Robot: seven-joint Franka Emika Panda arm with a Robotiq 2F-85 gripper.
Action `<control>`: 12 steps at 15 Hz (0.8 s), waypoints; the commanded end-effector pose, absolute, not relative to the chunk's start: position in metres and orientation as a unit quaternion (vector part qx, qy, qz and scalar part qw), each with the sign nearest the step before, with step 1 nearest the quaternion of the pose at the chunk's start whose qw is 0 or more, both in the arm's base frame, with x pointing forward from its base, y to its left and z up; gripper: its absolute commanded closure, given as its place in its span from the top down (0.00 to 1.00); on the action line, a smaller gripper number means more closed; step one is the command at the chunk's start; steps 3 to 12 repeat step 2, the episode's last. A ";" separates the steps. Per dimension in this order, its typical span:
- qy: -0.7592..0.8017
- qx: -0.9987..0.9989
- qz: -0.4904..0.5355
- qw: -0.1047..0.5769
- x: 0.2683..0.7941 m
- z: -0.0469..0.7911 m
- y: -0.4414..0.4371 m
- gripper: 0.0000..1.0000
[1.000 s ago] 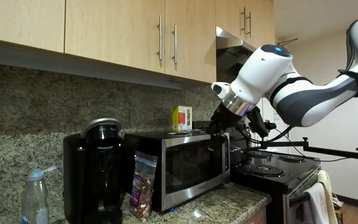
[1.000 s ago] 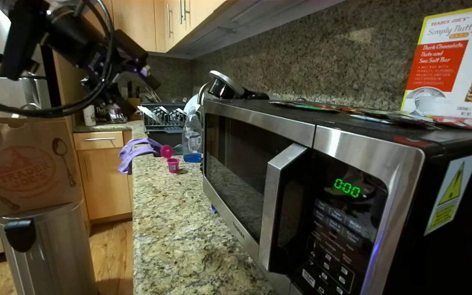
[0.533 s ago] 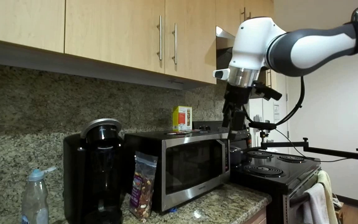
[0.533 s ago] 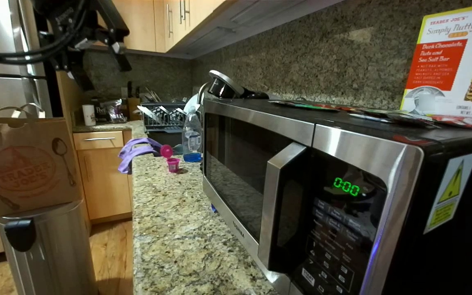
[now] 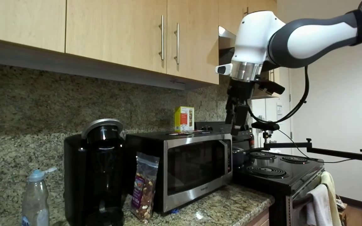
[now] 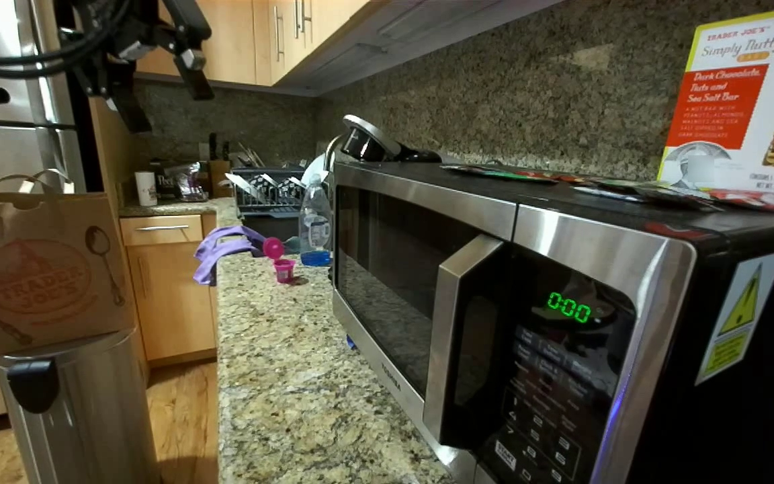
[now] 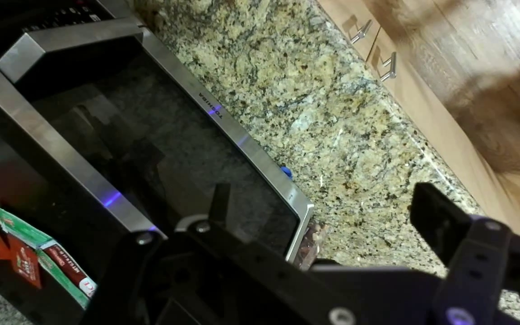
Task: Open the coffee maker machine
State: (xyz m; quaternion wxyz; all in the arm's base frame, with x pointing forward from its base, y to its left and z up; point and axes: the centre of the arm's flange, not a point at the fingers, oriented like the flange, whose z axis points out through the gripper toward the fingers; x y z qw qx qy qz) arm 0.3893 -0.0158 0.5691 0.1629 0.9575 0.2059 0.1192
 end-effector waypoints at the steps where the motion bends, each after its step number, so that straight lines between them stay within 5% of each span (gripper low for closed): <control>1: 0.206 0.958 0.119 0.163 0.389 0.569 -0.016 1.00; 12: 0.206 0.958 0.119 0.163 0.389 0.569 -0.016 1.00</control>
